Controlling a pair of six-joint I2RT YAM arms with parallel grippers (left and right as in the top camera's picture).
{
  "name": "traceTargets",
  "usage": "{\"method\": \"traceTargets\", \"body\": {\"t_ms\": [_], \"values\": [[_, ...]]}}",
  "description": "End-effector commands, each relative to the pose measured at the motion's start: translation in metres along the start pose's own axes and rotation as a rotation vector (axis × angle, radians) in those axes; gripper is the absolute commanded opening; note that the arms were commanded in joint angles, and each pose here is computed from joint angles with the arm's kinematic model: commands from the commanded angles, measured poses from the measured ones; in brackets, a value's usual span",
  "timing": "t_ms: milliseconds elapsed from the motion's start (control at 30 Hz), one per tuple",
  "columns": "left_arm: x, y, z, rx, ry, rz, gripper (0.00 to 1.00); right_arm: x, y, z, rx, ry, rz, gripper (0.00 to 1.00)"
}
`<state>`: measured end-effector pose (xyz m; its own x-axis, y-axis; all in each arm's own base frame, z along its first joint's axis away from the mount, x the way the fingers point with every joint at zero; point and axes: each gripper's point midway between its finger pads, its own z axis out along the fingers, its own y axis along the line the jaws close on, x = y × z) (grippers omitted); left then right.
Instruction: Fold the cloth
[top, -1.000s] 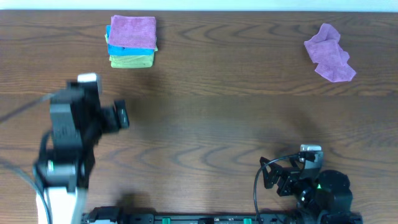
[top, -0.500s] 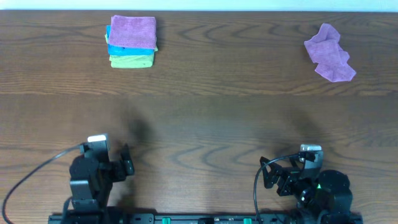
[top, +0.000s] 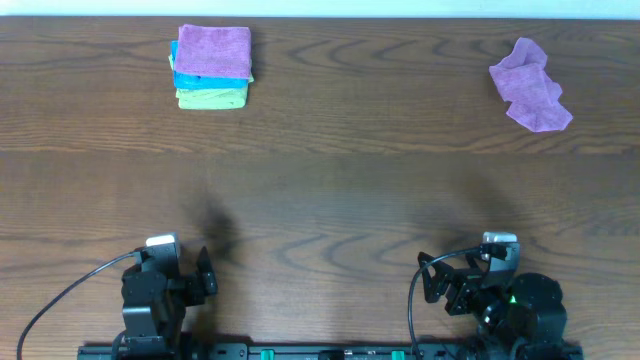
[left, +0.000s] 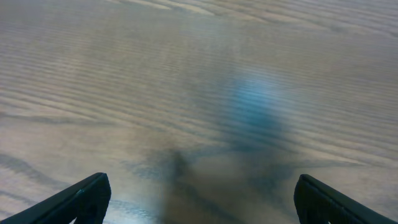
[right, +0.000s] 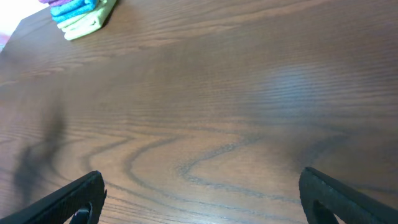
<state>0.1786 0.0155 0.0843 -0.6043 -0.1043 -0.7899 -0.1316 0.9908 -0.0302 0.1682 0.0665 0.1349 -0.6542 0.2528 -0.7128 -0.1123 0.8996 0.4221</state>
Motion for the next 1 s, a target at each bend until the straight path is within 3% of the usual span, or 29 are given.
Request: {"method": "traceTargets", "body": {"t_ms": [0,533,967], "values": [[0.002,0.009,-0.001,-0.047,-0.003,0.006,0.95,-0.001,-0.002,-0.001,0.008,-0.01,0.011,0.99],[0.027,0.007,-0.004,-0.036,0.083,0.059,0.95,-0.001,-0.002,-0.001,0.008,-0.01,0.011,0.99],[0.027,0.004,-0.004,-0.018,0.083,0.091,0.95,-0.001,-0.002,-0.001,0.008,-0.01,0.011,0.99]]}}
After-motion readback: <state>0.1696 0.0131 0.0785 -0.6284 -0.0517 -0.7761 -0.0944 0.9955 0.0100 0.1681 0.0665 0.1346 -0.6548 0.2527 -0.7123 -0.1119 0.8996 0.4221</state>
